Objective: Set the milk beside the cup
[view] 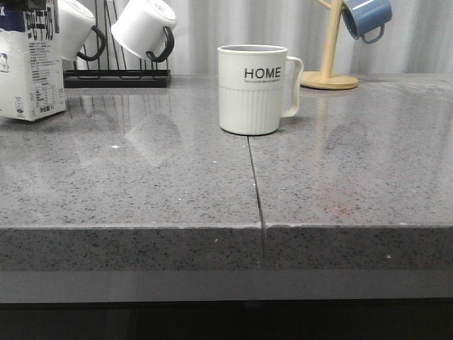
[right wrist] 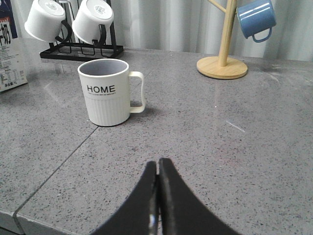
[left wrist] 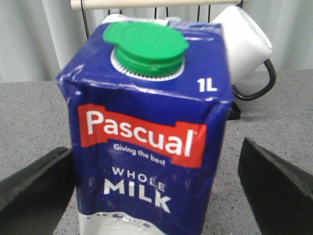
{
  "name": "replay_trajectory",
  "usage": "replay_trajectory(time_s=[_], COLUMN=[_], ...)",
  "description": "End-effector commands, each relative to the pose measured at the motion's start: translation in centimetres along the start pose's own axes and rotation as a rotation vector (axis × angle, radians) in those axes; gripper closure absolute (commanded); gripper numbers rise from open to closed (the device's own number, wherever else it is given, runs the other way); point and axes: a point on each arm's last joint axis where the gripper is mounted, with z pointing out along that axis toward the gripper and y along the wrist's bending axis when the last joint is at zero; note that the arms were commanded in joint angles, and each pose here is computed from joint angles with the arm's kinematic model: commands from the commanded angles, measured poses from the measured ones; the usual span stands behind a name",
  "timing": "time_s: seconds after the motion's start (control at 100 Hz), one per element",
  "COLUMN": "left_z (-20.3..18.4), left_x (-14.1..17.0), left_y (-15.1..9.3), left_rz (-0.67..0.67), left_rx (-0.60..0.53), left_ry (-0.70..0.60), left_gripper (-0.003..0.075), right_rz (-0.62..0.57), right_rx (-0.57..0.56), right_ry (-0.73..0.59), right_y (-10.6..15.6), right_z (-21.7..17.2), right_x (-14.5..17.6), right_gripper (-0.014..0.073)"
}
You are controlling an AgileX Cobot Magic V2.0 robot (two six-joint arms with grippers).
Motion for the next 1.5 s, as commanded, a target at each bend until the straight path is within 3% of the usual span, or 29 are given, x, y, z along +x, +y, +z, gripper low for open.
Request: replay_trajectory(time_s=[0.0,0.1,0.22,0.31,0.54,0.96,1.25,1.49], left_z=[-0.3,-0.1,-0.1,-0.2,-1.4,-3.1,-1.7,-0.6], left_x=[-2.8,-2.6,-2.5,-2.7,-4.1,-6.2,-5.3,-3.7], left_y=[0.2,0.3,0.3,0.3,-1.1,-9.3,-13.5,-15.3], left_rz=[-0.02,-0.02,-0.02,-0.02,-0.015,-0.004,-0.025,-0.037], left_rx=[-0.01,-0.012,-0.011,-0.012,0.029,0.272,0.366,0.394], left_ry=[-0.146,-0.14,-0.136,-0.143,-0.185,-0.302,-0.299,-0.259], left_gripper=[0.0076,0.0153,0.0316,0.0376,0.0377,0.0377,0.0377,0.0377], right_rz=[-0.009,-0.009,-0.009,-0.009,-0.009,-0.009,-0.009,-0.009], right_rx=[-0.008,-0.008,-0.008,-0.008,-0.008,-0.008,-0.008,-0.008], right_ry=[-0.091,-0.091,-0.091,-0.091,-0.092,-0.093,-0.093,-0.093], right_y=[0.1,0.1,0.1,0.1,0.1,0.1,0.1,0.1], right_z=[-0.2,-0.2,-0.2,-0.2,-0.2,-0.2,-0.2,-0.2], right_x=[-1.5,-1.5,-1.5,-1.5,-1.5,-1.5,-1.5,-1.5], right_gripper=[0.0653,0.0653,0.0653,0.0653,0.0653,0.0653,0.0653,0.0653])
